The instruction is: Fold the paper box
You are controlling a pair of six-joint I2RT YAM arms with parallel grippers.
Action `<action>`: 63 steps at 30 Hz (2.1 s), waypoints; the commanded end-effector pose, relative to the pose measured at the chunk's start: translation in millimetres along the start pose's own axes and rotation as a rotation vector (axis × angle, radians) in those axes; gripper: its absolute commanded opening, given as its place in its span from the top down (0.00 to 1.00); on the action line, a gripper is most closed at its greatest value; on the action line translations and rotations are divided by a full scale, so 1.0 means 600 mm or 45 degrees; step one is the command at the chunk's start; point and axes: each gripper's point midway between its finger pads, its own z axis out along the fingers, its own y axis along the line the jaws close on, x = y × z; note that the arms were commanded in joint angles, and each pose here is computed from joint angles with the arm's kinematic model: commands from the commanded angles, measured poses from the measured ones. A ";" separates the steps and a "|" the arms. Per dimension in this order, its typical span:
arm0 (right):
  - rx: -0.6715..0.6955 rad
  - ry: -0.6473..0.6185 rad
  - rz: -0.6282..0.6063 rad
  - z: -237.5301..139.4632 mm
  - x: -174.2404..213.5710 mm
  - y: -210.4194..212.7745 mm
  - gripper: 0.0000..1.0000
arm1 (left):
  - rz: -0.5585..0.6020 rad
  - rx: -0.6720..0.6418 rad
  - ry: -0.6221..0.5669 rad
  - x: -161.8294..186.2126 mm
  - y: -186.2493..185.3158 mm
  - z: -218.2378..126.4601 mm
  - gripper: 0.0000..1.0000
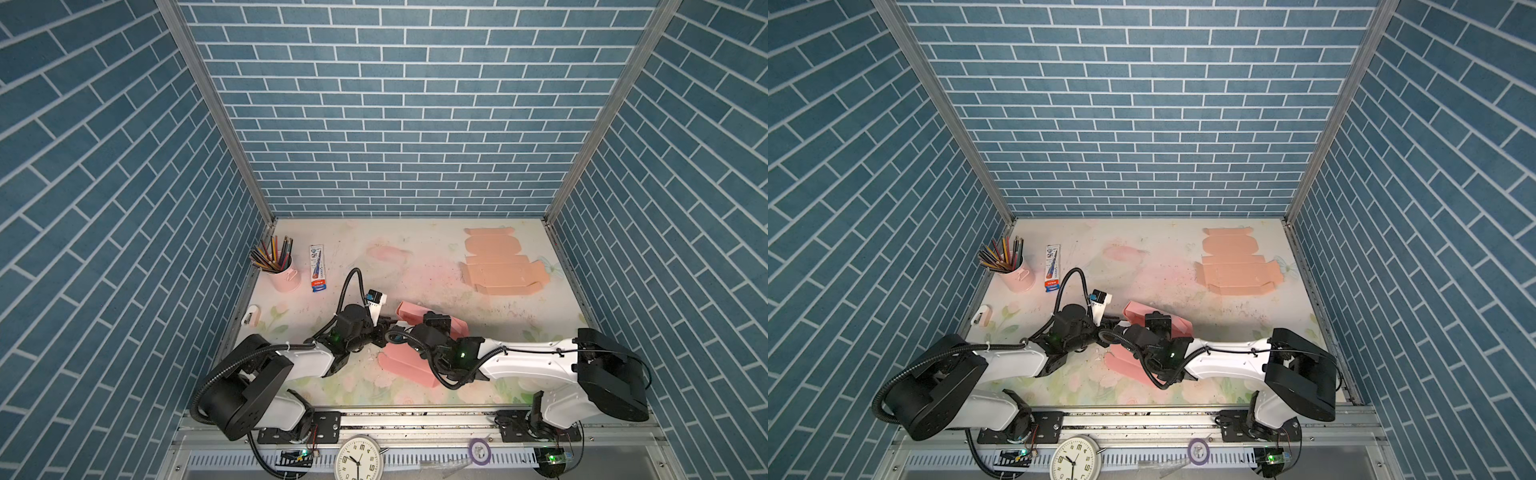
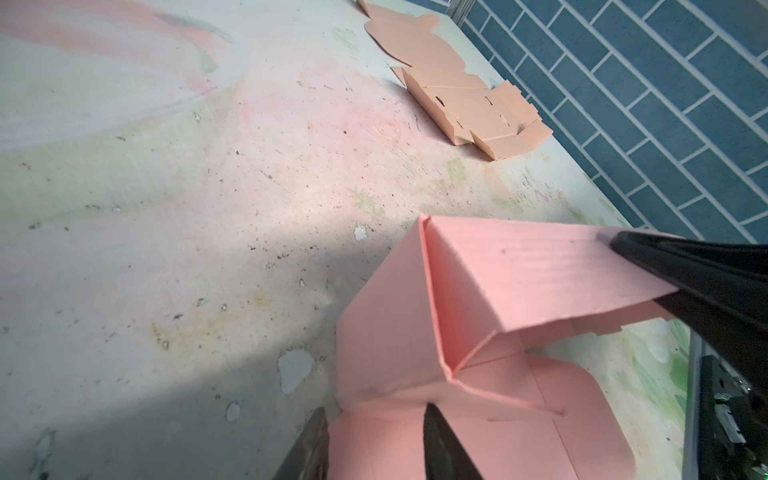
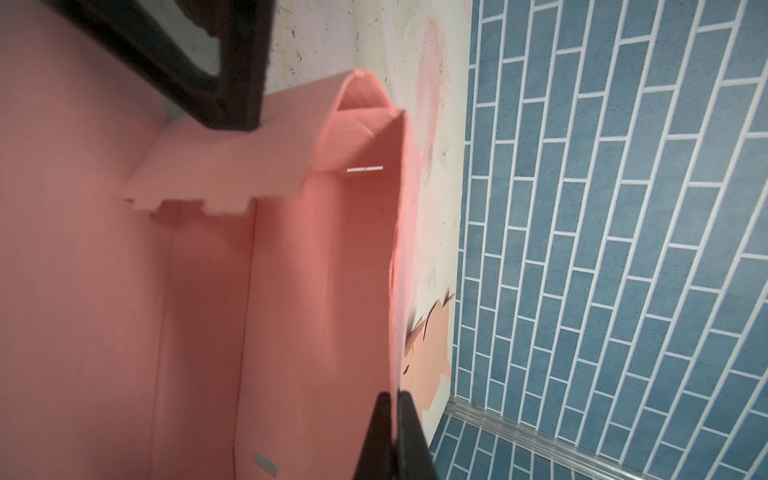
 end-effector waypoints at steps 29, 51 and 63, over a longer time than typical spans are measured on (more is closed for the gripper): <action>-0.092 -0.077 -0.094 -0.020 -0.025 0.059 1.00 | 0.243 -0.123 -0.295 -0.032 -0.004 0.001 0.64; -0.236 -0.278 0.421 -0.083 -0.060 0.009 0.68 | 0.322 -0.196 -0.256 -0.006 -0.007 0.007 0.85; -0.472 -0.777 1.412 -0.169 -0.065 -0.125 0.55 | 0.372 -0.214 -0.266 -0.007 -0.020 0.009 0.87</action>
